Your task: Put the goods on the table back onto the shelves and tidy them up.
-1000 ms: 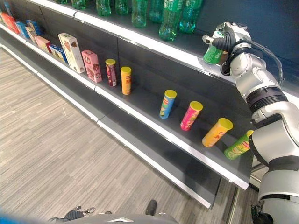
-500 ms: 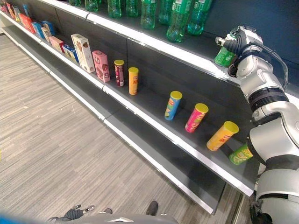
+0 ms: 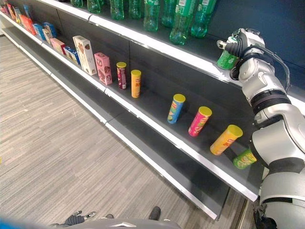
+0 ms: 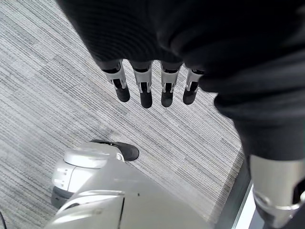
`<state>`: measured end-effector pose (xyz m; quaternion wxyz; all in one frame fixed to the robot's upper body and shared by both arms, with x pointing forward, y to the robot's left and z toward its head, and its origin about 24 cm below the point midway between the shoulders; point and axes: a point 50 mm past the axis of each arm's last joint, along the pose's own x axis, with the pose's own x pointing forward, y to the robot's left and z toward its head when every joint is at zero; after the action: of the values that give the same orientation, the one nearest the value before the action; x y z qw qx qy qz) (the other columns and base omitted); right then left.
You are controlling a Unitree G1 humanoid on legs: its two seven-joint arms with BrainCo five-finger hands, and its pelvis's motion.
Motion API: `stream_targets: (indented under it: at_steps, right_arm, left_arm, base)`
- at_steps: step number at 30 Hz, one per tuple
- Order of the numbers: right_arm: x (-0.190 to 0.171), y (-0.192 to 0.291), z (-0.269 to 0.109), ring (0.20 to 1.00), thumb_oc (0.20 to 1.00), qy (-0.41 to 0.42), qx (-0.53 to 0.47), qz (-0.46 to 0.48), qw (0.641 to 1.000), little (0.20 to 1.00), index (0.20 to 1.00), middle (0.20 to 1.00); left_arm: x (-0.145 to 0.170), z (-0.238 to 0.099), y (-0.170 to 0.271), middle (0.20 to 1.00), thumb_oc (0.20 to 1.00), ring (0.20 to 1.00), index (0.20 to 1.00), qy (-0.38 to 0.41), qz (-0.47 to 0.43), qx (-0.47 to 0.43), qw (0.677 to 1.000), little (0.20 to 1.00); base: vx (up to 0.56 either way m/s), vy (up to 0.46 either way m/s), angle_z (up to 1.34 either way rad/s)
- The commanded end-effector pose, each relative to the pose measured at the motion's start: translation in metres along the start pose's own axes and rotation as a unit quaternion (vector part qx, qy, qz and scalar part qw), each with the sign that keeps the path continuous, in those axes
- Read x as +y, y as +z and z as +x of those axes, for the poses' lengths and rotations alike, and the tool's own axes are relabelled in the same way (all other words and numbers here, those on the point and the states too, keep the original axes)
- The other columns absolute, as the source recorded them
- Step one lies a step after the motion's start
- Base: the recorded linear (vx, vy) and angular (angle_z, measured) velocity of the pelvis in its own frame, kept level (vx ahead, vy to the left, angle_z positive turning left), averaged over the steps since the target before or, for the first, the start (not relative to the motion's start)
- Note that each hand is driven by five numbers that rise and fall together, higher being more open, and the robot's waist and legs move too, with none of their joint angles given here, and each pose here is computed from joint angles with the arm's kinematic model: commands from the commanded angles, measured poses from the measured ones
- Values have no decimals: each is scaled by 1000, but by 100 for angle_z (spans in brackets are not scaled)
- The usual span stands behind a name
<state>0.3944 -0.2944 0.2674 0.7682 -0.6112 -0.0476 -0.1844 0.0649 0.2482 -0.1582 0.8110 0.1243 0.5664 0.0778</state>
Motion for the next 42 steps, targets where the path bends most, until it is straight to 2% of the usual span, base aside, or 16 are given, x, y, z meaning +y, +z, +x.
stream_targets:
  at_steps: [1, 29, 30, 31, 37, 42]
  right_arm:
    - [-22, 13, 11, 200, 200, -25, 0, -41, 999, 200, 200, 200]
    - [-41, -6, 11, 200, 200, -57, 39, -72, 995, 200, 200, 200]
    - [-41, -5, 11, 344, 344, -58, 39, -69, 995, 344, 344, 344]
    - [-42, -5, 11, 1000, 1000, -61, 38, -65, 995, 1000, 1000, 1000]
    - [-47, 5, 12, 1000, 1000, -77, 21, -45, 996, 1000, 1000, 1000]
    - [-66, 22, 14, 1000, 1000, -116, -15, -23, 993, 1000, 1000, 1000]
  left_arm:
    - [27, 5, 29, 1000, 1000, 1000, 1000, 41, 9, -40, 998, 1000]
    - [31, 5, 32, 1000, 1000, 1000, 1000, 48, 1, -48, 998, 1000]
    - [30, 5, 32, 1000, 1000, 1000, 1000, 46, 1, -48, 998, 1000]
    - [29, 5, 31, 1000, 1000, 1000, 1000, 45, 1, -48, 998, 1000]
    - [28, 5, 31, 1000, 1000, 1000, 1000, 45, 3, -46, 998, 1000]
    - [31, 5, 30, 1000, 1000, 1000, 1000, 51, 6, -42, 998, 1000]
  base:
    - [0, 0, 0]
    - [1, -2, 0]
    - [0, 0, 0]
    - [0, 0, 0]
    - [1, 2, 1]
    - [0, 0, 0]
